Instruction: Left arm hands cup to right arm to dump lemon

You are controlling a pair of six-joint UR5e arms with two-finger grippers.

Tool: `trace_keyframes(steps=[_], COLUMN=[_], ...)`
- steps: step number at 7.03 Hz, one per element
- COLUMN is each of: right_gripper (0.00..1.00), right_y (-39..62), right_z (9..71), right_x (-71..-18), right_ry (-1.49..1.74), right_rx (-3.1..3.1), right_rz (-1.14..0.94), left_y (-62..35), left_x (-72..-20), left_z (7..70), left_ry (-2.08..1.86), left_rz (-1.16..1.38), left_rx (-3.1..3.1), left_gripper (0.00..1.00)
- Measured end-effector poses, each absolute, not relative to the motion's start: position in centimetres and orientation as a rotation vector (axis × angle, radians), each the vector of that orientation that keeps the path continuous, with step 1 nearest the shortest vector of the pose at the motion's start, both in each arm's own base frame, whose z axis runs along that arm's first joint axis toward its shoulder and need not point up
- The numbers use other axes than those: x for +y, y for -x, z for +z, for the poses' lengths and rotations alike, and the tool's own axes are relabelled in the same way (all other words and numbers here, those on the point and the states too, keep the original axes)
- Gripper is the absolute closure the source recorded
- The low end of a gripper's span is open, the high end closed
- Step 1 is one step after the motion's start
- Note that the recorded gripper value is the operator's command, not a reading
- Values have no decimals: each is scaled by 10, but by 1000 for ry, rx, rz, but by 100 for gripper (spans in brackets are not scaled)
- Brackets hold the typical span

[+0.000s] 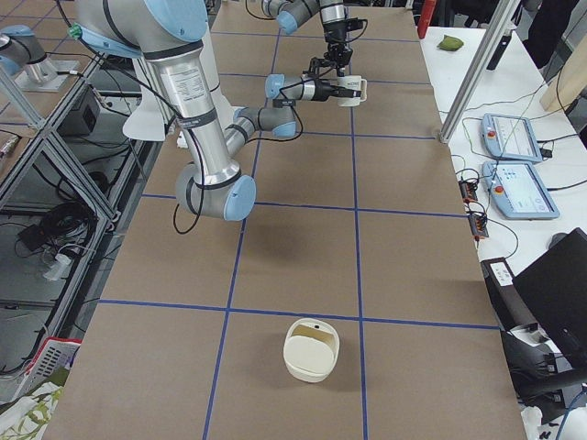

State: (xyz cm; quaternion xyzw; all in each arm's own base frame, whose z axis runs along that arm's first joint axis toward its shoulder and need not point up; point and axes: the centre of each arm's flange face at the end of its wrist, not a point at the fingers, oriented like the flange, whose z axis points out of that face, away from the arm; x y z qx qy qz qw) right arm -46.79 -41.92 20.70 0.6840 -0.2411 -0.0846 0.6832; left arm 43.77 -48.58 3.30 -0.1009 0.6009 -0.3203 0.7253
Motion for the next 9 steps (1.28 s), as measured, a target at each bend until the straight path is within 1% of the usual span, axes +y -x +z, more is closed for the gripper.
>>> trace_keyframes(steps=[1, 5, 7, 9], right_gripper=[89, 90, 100, 100], right_y=[469, 469, 460, 436], right_z=[207, 209, 210, 224], right_x=[-418, -413, -419, -432], right_ry=[-1532, -1532, -1524, -1496], right_rx=[-545, -562, -590, -617], right_rz=[-189, -180, -126, -13], left_y=[-436, -389, -339, -292], left_x=[-484, -470, -482, -504], left_z=[32, 36, 71, 131], left_ry=[217, 139, 71, -14], left_rz=[-695, -566, -490, -380], left_rx=[1331, 1315, 1254, 1182], left_gripper=[0, 0, 0, 0])
